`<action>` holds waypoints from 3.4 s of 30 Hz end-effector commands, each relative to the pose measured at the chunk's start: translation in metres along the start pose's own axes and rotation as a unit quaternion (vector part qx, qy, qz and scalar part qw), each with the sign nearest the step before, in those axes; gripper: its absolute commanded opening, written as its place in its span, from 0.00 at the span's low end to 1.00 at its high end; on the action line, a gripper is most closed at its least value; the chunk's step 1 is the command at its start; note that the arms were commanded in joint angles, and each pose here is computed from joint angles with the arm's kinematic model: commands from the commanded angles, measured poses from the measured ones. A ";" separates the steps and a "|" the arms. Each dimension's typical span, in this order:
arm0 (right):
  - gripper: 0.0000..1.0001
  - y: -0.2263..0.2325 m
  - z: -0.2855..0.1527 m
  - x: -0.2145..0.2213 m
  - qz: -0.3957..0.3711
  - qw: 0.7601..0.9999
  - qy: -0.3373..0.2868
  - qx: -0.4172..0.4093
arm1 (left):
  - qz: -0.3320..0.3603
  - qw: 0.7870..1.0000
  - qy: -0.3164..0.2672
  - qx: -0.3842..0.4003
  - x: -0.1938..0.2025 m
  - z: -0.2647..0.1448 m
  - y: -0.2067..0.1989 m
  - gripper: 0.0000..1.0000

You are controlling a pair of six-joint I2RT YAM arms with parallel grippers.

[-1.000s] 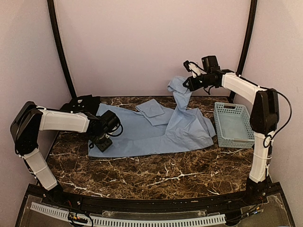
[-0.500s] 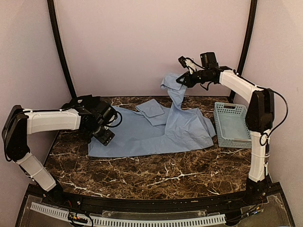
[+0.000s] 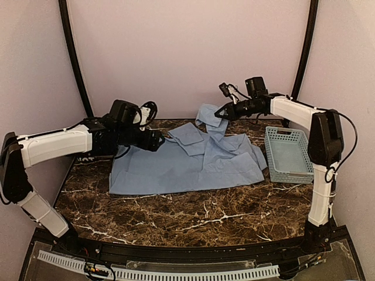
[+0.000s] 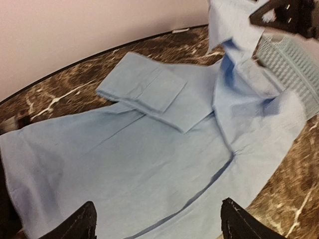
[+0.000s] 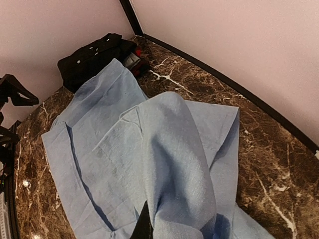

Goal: Fold and stack the long sleeve shirts
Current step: Pass from the right arm to the left, then pass from the left arm to the right

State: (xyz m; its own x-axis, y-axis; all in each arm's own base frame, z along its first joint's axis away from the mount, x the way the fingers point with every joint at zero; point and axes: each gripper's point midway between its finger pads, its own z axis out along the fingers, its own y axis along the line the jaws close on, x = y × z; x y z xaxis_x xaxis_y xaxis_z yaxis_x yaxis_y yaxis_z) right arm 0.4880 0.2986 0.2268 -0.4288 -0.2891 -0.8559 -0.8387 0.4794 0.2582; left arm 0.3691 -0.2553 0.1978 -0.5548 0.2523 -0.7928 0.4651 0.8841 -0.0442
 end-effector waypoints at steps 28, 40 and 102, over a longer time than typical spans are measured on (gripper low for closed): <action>0.00 0.126 0.005 0.007 0.121 0.983 -0.067 -0.120 | -0.107 0.943 -0.095 0.299 -0.100 0.041 -0.108 0.42; 0.45 0.091 -0.018 0.034 0.137 0.990 -0.039 0.022 | -0.121 0.940 -0.119 0.296 -0.145 0.022 -0.099 0.00; 0.38 0.157 -0.023 -0.022 0.293 0.933 -0.183 -0.100 | -0.405 0.810 -0.101 0.411 -0.131 -0.006 -0.106 0.00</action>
State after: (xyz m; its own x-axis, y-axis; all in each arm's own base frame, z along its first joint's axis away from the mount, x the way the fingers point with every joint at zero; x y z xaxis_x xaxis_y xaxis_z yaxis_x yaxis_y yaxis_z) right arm 0.3593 0.3506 0.2622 -0.7381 0.2632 -0.6212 -0.5072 0.3906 0.7682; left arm 0.4005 -0.3857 0.2813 -0.8522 -0.4106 -0.3243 0.2727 0.1803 -0.9450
